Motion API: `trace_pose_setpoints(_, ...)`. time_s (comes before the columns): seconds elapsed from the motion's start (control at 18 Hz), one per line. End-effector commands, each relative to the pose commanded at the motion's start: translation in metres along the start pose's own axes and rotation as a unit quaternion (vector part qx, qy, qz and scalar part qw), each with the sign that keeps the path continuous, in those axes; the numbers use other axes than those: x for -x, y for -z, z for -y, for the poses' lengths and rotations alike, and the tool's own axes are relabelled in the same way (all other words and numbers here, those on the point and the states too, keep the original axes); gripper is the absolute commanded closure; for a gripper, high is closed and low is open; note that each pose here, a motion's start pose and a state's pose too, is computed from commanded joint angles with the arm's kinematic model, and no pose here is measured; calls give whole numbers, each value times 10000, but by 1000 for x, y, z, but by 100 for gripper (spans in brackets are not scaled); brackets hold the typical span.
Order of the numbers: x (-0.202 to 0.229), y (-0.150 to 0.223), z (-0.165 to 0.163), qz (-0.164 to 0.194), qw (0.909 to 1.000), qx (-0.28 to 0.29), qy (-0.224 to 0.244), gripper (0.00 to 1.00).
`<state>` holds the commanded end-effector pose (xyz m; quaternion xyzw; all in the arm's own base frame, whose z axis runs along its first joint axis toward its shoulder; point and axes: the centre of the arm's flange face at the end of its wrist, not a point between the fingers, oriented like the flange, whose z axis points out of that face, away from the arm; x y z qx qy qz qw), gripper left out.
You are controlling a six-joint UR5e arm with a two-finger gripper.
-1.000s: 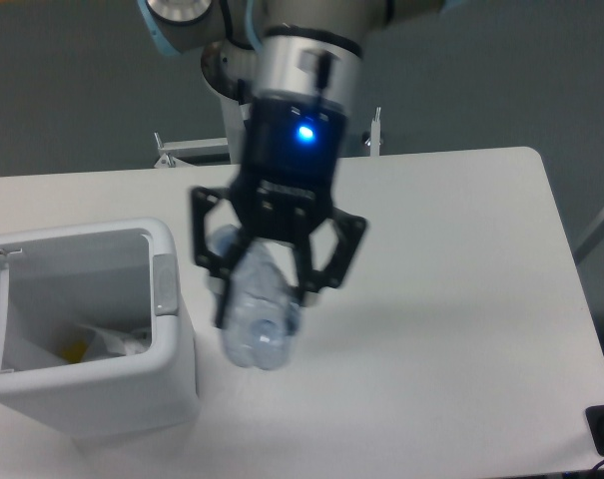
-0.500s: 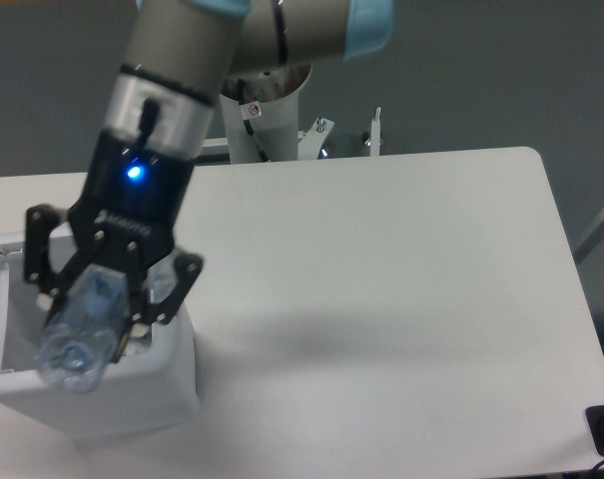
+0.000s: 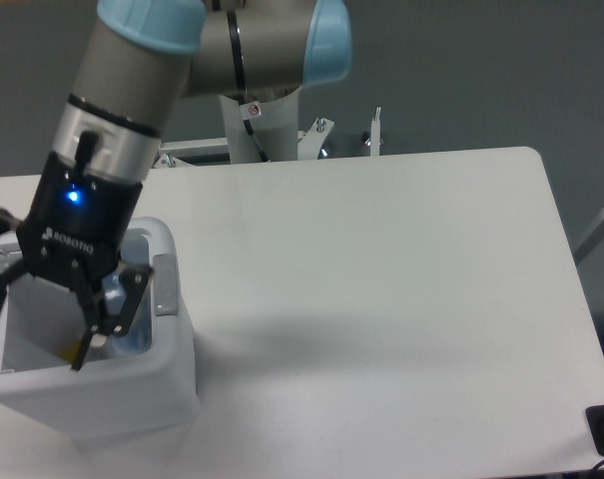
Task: Place the trash in the trash can
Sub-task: 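Lower the bottle into the bin and open the gripper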
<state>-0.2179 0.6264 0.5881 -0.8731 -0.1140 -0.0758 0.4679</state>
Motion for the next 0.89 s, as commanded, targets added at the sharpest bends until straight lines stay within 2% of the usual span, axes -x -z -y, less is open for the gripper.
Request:
trace_pose_setpoints(0.11,47,43,10,409,9987,-246,203,0)
trace_pose_setpoints(0.22,91,75,6,877,9947,-310,433,0)
trace_pose_setpoints(0.28,130,89,-7,1374,9879,-245,674,0)
trace_pose_setpoints(0.39,169,114,-16,2132,9739,-157,763,0)
trace_pose_setpoints(0.44,183,119,-26,2544,9650,97,633,0)
trace_pose_setpoints(0.5,187,124,-34,2805,9584,357,388,0)
trace_pose_setpoints(0.56,195,124,-52,3105,9456,966,-95,0)
trace_pose_setpoints(0.67,199,127,-79,3357,9182,1967,-744,0)
trace_pose_setpoints(0.72,196,131,-83,3335,9123,2184,-937,0)
trace_pose_setpoints(0.89,192,136,-89,3073,9083,2609,-1119,0)
